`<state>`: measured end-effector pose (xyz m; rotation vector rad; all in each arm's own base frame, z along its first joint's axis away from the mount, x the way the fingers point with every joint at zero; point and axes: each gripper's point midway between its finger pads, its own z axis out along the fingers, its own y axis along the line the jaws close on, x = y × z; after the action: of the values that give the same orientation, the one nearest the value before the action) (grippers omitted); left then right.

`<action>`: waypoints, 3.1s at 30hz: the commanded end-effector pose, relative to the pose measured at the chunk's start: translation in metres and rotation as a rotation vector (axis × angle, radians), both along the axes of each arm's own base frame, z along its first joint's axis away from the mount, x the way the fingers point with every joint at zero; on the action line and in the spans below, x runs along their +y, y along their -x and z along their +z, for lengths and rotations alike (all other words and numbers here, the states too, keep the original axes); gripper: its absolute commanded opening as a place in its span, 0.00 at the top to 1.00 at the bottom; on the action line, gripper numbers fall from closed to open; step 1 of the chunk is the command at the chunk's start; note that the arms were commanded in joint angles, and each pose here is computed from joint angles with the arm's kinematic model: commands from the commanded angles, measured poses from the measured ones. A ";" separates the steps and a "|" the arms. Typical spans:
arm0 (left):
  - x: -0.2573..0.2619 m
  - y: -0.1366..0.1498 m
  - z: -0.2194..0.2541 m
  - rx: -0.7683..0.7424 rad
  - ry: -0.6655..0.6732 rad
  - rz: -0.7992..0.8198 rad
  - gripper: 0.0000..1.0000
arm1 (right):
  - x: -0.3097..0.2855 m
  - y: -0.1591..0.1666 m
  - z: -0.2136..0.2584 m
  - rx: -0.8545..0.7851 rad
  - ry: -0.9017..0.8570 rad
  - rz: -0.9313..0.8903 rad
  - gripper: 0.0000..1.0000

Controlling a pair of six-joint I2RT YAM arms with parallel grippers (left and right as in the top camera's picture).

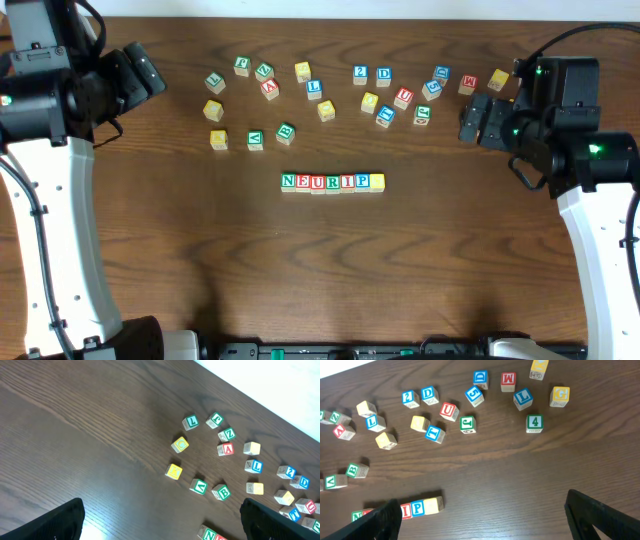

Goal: Spell out NEURIPS

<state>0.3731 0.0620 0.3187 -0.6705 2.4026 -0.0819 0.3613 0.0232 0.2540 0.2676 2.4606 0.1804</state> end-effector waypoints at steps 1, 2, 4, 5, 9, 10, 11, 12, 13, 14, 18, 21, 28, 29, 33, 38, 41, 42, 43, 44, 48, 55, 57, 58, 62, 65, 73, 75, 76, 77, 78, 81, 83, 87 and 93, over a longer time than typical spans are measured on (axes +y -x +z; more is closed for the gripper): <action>0.001 0.000 0.001 -0.002 0.002 0.003 0.02 | -0.004 -0.003 0.012 -0.039 0.010 -0.010 0.01; 0.001 0.000 0.001 -0.002 0.002 0.003 0.02 | -0.006 -0.006 0.012 -0.051 0.018 -0.017 0.01; 0.001 0.000 0.001 -0.002 0.002 0.003 0.02 | -0.011 -0.013 0.015 -0.096 0.037 -0.037 0.01; 0.001 0.000 0.001 -0.002 0.002 0.003 0.02 | -0.014 -0.015 0.016 -0.124 0.053 -0.048 0.01; 0.001 0.000 0.001 -0.002 0.002 0.003 0.02 | -0.015 -0.021 0.025 -0.303 0.111 0.003 0.01; 0.001 0.000 0.001 -0.002 0.002 0.003 0.02 | -0.015 -0.018 0.025 -0.352 0.119 0.009 0.01; 0.001 0.000 0.001 -0.002 0.002 0.003 0.02 | -0.015 -0.014 0.025 -0.390 0.122 0.010 0.01; 0.001 0.000 0.001 -0.002 0.002 0.003 0.02 | -0.015 -0.009 0.024 -0.425 0.123 0.008 0.01; 0.001 0.000 0.001 -0.002 0.002 0.003 0.02 | -0.017 -0.002 0.021 -0.462 0.122 0.002 0.01; 0.001 0.000 0.001 -0.002 0.002 0.003 0.02 | -0.019 0.005 0.018 -0.490 0.123 -0.005 0.01; 0.001 0.000 0.001 -0.002 0.002 0.003 0.02 | -0.030 0.038 -0.005 -0.577 0.128 -0.041 0.01; 0.001 0.000 0.001 -0.002 0.002 0.003 0.02 | -0.036 0.063 -0.027 -0.622 0.133 -0.064 0.01; 0.001 0.000 0.001 -0.002 0.002 0.003 0.02 | -0.035 0.099 -0.067 -0.746 0.121 -0.070 0.01; 0.001 0.000 0.001 -0.002 0.002 0.003 0.03 | -0.034 0.100 -0.070 -0.758 0.121 -0.070 0.01; 0.001 0.000 0.001 -0.002 0.002 0.003 0.03 | -0.031 0.107 -0.093 -0.800 0.110 -0.055 0.01; 0.001 0.000 0.001 -0.002 0.002 0.003 0.02 | -0.030 0.109 -0.101 -0.803 0.105 -0.051 0.01; 0.001 0.000 0.001 -0.002 0.002 0.003 0.02 | -0.030 0.111 -0.104 -0.791 0.106 -0.051 0.01; 0.001 0.000 0.001 -0.002 0.002 0.003 0.02 | -0.030 0.112 -0.108 -0.777 0.105 -0.050 0.01; 0.001 0.000 0.001 -0.002 0.002 0.003 0.02 | -0.030 0.113 -0.111 -0.764 0.104 -0.048 0.01; 0.001 0.000 0.001 -0.002 0.002 0.003 0.02 | -0.028 0.114 -0.107 -0.783 0.100 -0.042 0.01; 0.001 0.000 0.001 -0.002 0.002 0.002 0.02 | -0.027 0.115 -0.097 -0.826 0.097 -0.038 0.01; 0.001 0.000 0.001 -0.002 0.002 0.003 0.03 | -0.027 0.115 -0.097 -0.824 0.097 -0.038 0.01; 0.001 0.000 0.001 -0.002 0.002 0.003 0.02 | -0.027 0.115 -0.097 -0.824 0.098 -0.038 0.01; 0.001 0.000 0.001 -0.002 0.002 0.003 0.02 | -0.027 0.115 -0.097 -0.824 0.097 -0.038 0.01; 0.001 0.000 0.001 -0.002 0.002 0.003 0.02 | -0.027 0.115 -0.097 -0.824 0.097 -0.038 0.01; 0.001 0.000 0.001 -0.002 0.002 0.003 0.02 | -0.027 0.115 -0.097 -0.824 0.098 -0.038 0.01; 0.001 0.000 0.001 -0.002 0.002 0.003 0.02 | -0.027 0.115 -0.097 -0.824 0.097 -0.038 0.01; 0.001 0.000 0.001 -0.002 0.002 0.003 0.02 | -0.027 0.115 -0.097 -0.824 0.097 -0.038 0.01; 0.001 0.000 0.001 -0.002 0.002 0.003 0.02 | -0.027 0.115 -0.097 -0.824 0.097 -0.038 0.01; 0.001 0.000 0.001 -0.002 -0.001 0.001 0.02 | -0.027 0.115 -0.097 -0.824 0.097 -0.038 0.01; 0.003 0.000 0.001 0.002 -0.018 0.002 0.02 | -0.027 0.115 -0.097 -0.824 0.097 -0.038 0.01; 0.005 0.001 0.001 0.004 -0.025 0.004 0.02 | -0.027 0.115 -0.097 -0.824 0.097 -0.038 0.01; 0.004 0.002 0.000 0.010 -0.024 0.004 0.02 | -0.027 0.115 -0.097 -0.824 0.097 -0.038 0.01; 0.005 0.010 0.009 -0.014 -0.043 0.012 0.02 | -0.027 0.115 -0.097 -0.824 0.097 -0.038 0.01; -0.009 0.015 0.039 -0.232 -0.119 -0.068 0.02 | -0.027 0.115 -0.097 -0.824 0.097 -0.038 0.01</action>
<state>0.3747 0.0609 0.3397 -0.6025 2.2626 -0.0658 0.2465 -0.0029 0.1567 0.1529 1.6416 0.1242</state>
